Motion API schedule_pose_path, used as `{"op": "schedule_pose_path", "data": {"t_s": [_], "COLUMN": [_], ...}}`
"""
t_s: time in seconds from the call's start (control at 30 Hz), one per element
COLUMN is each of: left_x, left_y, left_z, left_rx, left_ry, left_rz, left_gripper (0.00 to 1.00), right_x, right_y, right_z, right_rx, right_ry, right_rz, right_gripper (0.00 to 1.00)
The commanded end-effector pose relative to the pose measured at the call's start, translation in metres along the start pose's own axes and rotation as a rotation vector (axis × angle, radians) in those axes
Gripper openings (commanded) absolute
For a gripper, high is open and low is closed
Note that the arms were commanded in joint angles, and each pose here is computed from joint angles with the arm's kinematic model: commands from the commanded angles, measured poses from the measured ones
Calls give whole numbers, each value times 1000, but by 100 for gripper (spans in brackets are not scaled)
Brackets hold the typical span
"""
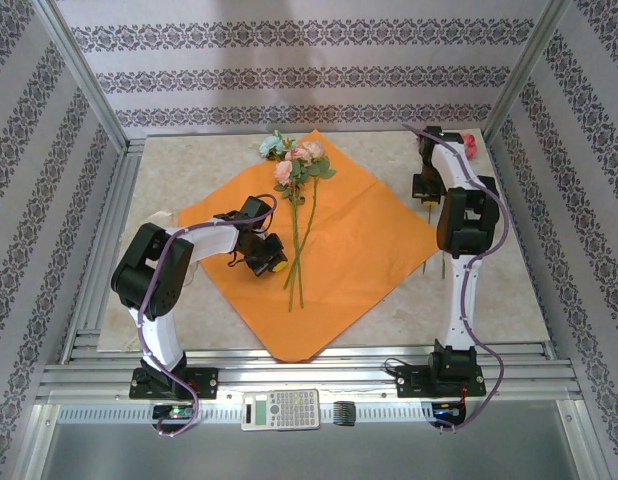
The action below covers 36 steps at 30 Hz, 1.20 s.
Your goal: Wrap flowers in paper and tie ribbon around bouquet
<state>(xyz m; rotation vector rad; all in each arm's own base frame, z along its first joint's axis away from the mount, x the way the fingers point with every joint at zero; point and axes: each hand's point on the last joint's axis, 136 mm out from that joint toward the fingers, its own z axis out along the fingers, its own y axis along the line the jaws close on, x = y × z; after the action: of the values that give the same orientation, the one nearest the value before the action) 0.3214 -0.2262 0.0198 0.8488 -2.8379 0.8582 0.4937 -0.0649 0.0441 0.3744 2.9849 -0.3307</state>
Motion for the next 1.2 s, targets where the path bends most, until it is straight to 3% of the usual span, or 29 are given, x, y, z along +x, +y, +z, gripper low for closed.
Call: {"op": "schedule_pose_path", "data": {"t_s": [0.0,0.17,0.3,0.6,0.9,1.03,1.17], "left_x": [9,9,8,9,9,9,8], "left_y": [1,1,1,2,2,3,0], "left_z": [0,0,1,2,1,3,4], "left_rx": [-11,-11,-11,-9,-10,-10,-4], "left_ry": [13,13,13,16,17,19,19], "left_rz": [14,15,15,13,16,14,15], "left_gripper": [0,0,0,0,0,0,0], "right_x": [-41,-60,-61,-32,-9,-9,7], "right_y": [-38,-58,-48,-6,-36,-5,81], "right_z": [-99,-184,-238,-322,-432,-412,-333], "right_rx": [102,116,59,11,-65,-232,-511], "right_ry": [-299,-533,-661,-872,-1130,-1056,-760], "right_rz": [101,170,168,86,150,138,84], "right_gripper": [0,0,0,0,0,0,0]}}
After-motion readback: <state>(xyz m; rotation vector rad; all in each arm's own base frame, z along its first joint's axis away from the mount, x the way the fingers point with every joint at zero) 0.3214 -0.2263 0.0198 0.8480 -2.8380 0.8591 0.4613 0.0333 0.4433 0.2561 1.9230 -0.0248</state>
